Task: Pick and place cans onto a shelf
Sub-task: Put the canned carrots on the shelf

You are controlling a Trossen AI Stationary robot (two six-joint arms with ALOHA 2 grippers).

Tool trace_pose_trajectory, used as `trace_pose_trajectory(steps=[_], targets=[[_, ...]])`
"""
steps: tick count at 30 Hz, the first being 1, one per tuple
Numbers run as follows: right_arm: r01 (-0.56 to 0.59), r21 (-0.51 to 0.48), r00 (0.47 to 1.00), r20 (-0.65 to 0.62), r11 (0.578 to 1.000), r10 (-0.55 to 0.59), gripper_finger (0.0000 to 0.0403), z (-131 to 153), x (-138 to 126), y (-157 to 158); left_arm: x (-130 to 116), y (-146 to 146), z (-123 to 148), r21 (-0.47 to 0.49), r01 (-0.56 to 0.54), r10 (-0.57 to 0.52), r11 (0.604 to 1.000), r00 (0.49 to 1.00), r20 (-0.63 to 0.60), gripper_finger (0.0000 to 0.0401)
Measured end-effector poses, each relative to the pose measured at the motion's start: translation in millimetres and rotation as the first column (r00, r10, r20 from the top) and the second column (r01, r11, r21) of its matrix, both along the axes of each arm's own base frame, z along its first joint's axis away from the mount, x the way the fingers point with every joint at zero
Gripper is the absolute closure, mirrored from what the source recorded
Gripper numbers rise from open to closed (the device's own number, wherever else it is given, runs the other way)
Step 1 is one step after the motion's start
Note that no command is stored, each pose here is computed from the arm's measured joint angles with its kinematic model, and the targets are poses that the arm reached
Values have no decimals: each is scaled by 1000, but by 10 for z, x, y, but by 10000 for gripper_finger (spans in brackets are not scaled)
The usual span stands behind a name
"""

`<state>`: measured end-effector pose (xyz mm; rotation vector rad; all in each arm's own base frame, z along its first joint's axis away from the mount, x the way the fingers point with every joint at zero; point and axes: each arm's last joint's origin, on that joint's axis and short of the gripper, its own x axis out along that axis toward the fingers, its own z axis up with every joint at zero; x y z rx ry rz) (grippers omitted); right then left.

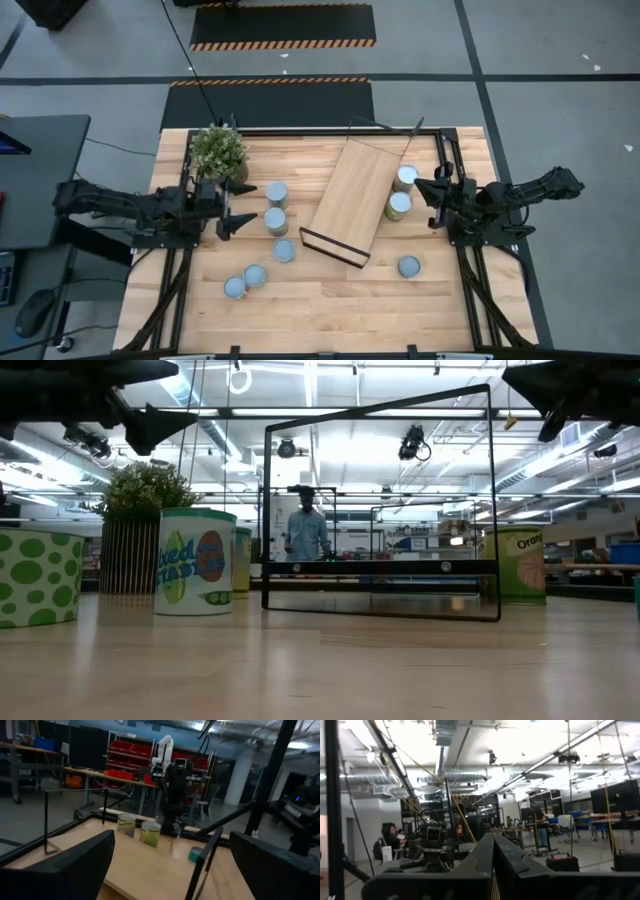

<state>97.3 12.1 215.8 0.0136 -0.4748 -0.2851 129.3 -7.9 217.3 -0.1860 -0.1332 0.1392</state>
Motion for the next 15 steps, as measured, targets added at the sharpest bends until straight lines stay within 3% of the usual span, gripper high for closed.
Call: trace_pose_trajectory(steps=[3,7,15], targets=[[10,-47,1000,-14,999,-11,389,17,12,-3,61,-6,8,29,-6,7,1000,999,-38,1],[85,-25,996,-21,996,-86,391,127,40,-43,129,-10,62,34,-23,25,999,998,-57,1],[161,-53,969,-182,986,-168,387,210,207,-75,178,-15,41,27,-23,26,999,993,-112,1]])
